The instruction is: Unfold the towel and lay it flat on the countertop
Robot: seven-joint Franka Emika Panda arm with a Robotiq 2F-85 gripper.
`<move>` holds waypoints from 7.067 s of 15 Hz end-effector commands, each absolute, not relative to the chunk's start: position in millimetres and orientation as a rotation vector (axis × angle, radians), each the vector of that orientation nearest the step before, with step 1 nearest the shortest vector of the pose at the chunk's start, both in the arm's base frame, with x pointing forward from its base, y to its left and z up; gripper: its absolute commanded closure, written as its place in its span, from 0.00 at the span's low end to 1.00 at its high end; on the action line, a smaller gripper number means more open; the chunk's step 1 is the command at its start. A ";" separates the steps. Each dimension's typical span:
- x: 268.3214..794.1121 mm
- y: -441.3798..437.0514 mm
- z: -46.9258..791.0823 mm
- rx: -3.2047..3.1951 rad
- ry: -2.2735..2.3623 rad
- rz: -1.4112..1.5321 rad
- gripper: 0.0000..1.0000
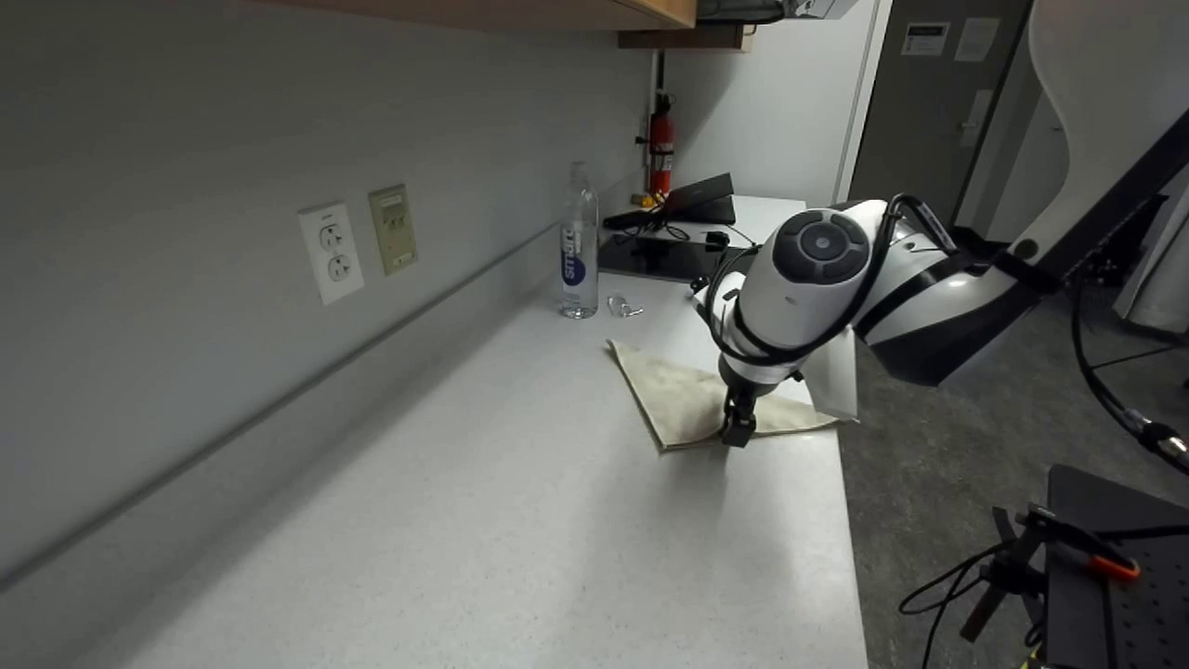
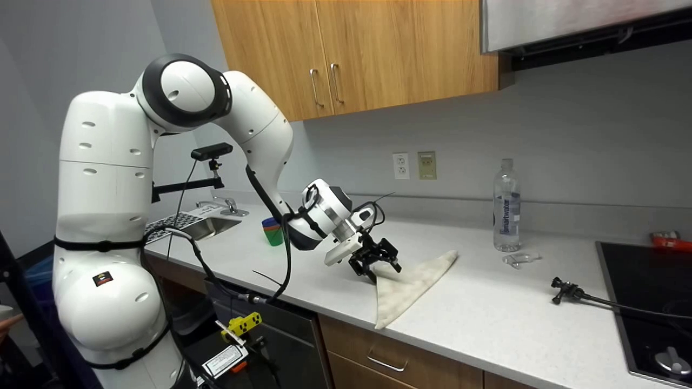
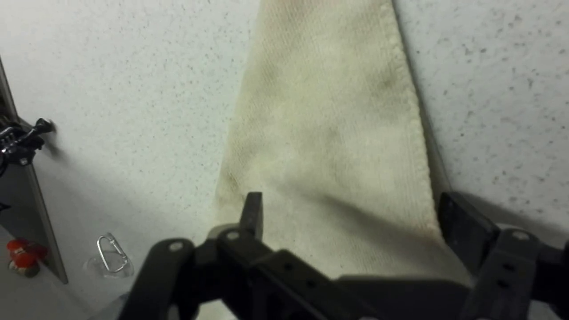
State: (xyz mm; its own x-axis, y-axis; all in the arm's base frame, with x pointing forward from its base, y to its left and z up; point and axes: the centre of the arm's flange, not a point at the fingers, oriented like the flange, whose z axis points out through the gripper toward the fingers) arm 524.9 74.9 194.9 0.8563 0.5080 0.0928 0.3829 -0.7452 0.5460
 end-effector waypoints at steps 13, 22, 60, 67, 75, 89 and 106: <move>534.2 56.1 193.0 2.459 0.623 0.298 0.00; 541.0 51.6 195.0 2.427 0.591 0.282 0.27; 581.1 -62.7 192.1 2.248 -0.003 0.183 0.36; 576.1 -21.8 237.4 2.401 0.125 0.311 0.00; 574.7 8.6 248.4 2.717 0.276 0.435 0.67; 572.9 44.5 220.6 2.925 0.431 0.287 1.00; 587.1 95.1 194.1 3.086 0.506 0.232 1.00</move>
